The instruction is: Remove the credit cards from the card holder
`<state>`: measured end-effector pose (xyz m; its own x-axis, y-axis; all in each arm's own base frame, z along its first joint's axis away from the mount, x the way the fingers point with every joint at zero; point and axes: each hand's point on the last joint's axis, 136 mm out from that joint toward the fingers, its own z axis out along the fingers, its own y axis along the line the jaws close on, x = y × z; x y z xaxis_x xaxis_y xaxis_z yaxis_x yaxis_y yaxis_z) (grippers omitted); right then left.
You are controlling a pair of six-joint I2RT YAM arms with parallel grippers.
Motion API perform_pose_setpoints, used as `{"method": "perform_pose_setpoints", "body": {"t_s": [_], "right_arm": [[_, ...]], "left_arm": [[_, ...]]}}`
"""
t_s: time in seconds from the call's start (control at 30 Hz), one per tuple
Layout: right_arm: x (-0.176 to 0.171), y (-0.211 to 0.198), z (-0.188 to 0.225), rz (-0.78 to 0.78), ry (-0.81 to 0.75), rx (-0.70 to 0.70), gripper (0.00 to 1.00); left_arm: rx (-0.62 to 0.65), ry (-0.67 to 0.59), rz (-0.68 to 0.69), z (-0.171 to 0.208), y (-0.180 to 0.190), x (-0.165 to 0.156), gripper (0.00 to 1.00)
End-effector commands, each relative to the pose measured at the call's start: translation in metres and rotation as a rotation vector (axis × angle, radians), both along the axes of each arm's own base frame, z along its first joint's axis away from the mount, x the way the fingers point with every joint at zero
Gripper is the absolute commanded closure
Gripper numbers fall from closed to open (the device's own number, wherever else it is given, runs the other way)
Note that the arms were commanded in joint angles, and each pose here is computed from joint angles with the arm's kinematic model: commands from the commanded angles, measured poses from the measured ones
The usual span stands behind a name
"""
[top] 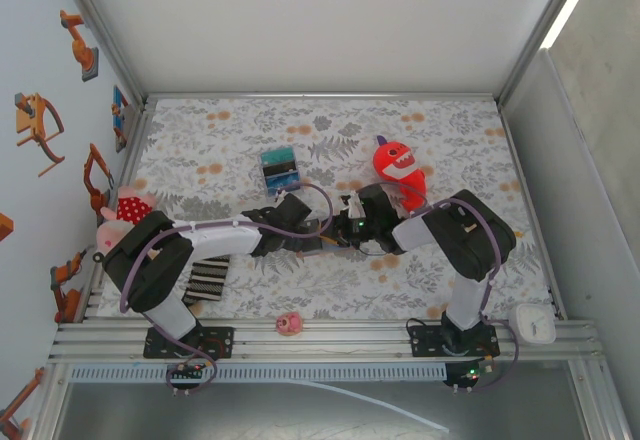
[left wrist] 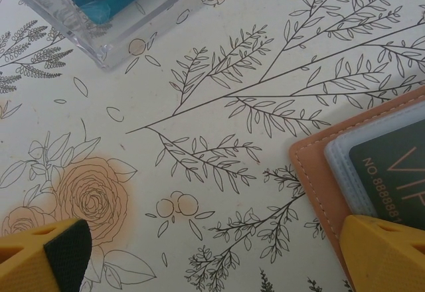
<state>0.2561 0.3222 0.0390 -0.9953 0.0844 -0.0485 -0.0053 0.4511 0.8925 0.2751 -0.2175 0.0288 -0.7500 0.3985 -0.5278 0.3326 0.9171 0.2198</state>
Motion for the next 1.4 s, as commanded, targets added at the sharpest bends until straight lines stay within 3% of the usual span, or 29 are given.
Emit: {"method": "perform_pose_setpoints", "body": {"t_s": [0.0, 0.83, 1.37], "right_arm": [[0.001, 0.006, 0.014, 0.016, -0.033, 0.052, 0.81], [0.009, -0.015, 0.018, -0.045, -0.032, 0.097, 0.88], [0.012, -0.025, 0.008, -0.075, -0.02, 0.074, 1.0]], "left_arm": [[0.04, 0.048, -0.027, -0.011, -0.001, -0.009, 0.03], [0.072, 0.043, -0.019, -0.012, 0.004, -0.007, 0.03], [0.065, 0.027, -0.022, -0.005, 0.004, -0.006, 0.03]]}}
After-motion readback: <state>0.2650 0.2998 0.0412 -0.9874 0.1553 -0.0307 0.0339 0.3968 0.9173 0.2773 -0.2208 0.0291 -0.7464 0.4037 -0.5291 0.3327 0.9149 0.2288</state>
